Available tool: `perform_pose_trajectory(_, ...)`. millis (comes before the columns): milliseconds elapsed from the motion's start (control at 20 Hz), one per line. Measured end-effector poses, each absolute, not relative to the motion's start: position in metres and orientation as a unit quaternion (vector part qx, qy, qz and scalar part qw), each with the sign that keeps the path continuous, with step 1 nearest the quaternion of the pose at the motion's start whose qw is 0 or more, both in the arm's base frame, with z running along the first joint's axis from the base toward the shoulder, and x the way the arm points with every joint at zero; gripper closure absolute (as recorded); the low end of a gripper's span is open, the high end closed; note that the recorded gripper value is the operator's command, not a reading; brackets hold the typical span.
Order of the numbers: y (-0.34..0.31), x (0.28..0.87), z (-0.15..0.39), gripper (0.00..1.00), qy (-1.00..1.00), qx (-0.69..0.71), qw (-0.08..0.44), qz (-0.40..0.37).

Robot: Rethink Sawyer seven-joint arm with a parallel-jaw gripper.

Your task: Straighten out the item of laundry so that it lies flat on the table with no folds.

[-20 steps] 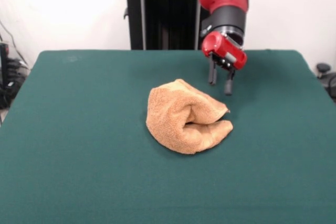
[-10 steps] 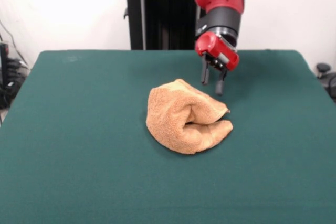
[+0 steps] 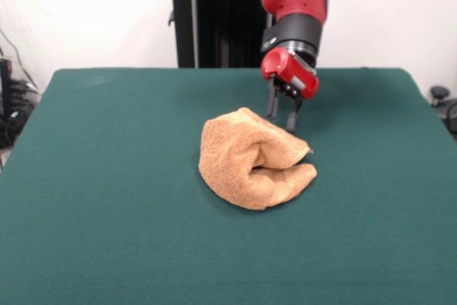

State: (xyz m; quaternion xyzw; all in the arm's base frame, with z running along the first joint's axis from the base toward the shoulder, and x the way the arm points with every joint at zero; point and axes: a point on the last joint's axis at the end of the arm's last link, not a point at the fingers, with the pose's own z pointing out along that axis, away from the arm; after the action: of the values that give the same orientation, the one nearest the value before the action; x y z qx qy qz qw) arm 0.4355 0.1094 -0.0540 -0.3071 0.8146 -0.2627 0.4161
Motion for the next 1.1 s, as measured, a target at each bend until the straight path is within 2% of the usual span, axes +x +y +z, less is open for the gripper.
perform_pose_trajectory(550,0.097,0.417,-0.074,0.00,0.820,-0.318,0.392,-0.269)
perform_pose_trajectory(1100,0.096,0.417,-0.075,0.00,0.820,-0.316,0.391,-0.272)
